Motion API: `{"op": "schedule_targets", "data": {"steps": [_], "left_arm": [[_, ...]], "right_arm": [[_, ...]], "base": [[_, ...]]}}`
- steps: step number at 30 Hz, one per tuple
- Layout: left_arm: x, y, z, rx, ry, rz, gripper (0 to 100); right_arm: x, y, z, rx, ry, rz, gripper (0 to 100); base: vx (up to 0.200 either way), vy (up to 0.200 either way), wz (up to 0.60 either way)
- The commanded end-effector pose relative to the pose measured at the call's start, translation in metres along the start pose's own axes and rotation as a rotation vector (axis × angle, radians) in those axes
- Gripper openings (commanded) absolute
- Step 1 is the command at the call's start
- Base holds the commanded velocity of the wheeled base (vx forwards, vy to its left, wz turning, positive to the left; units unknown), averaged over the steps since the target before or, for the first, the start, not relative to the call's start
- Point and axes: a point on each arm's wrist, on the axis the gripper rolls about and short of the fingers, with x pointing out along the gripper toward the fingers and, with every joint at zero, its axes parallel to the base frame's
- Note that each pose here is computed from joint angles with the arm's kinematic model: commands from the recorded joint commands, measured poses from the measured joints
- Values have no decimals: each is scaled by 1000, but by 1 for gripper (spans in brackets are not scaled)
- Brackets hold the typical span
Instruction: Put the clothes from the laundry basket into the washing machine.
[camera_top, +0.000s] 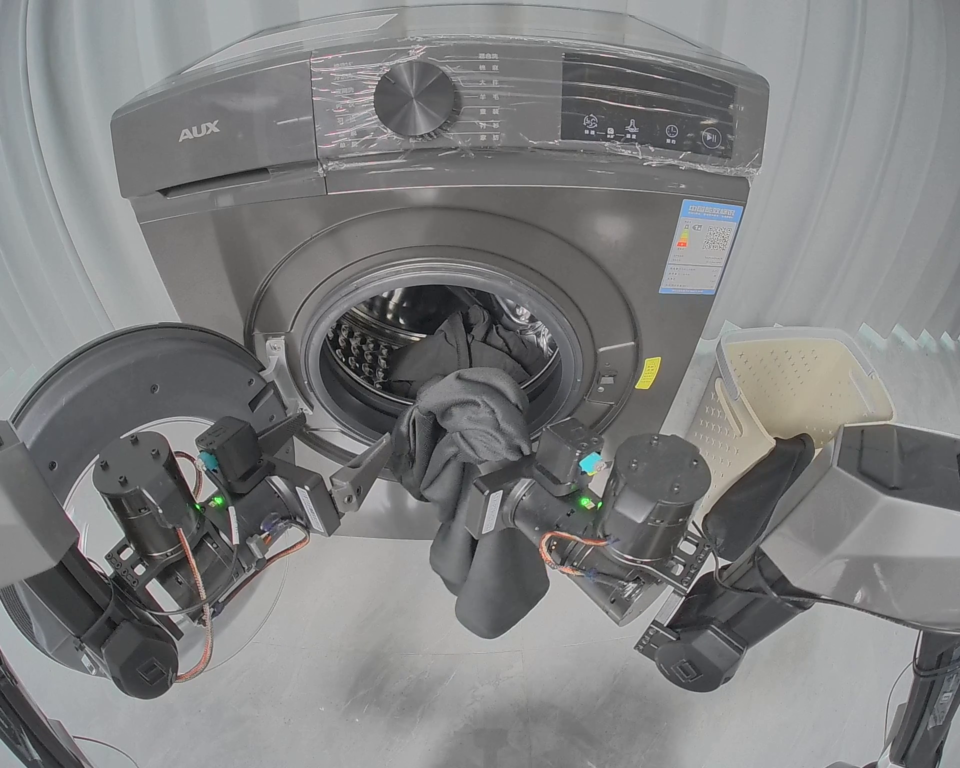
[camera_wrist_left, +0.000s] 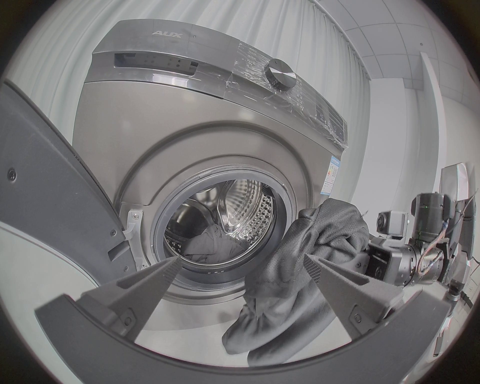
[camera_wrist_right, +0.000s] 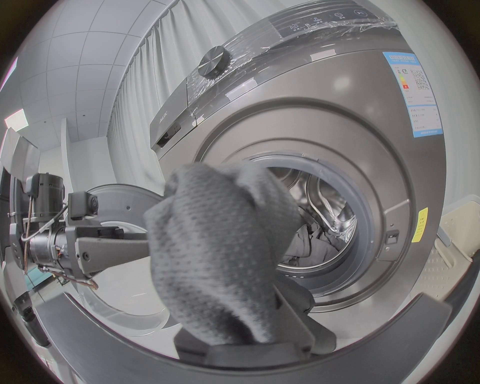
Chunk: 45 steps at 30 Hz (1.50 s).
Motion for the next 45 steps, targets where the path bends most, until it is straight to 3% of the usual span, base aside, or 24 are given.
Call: {"op": "schedule_targets", "data": {"steps": [1, 9, 14, 25, 31, 45], "left_arm": [[-1, 0, -1, 2, 6, -1, 100], [-4, 2, -12, 3, 57, 5, 100], [-10, 2, -21, 6, 102, -30, 100], [-5, 4, -44, 1, 193, -32, 100], [2, 9, -40, 1, 161, -18, 100], [17, 6, -28, -2, 83, -33, 100]], "right_arm": [[-1, -4, 11, 2, -27, -12, 0], [3, -11, 26, 7, -65, -47, 0], [8, -10, 34, 15, -98, -45, 0], [-1, 5, 53, 31, -140, 5, 0], [-3, 8, 51, 33, -137, 13, 0], [-7, 18, 43, 34, -111, 34, 0]], "base": [[0, 0, 0], [0, 0, 0], [0, 0, 0], [0, 0, 0], [0, 0, 0], [0, 0, 0]]}}
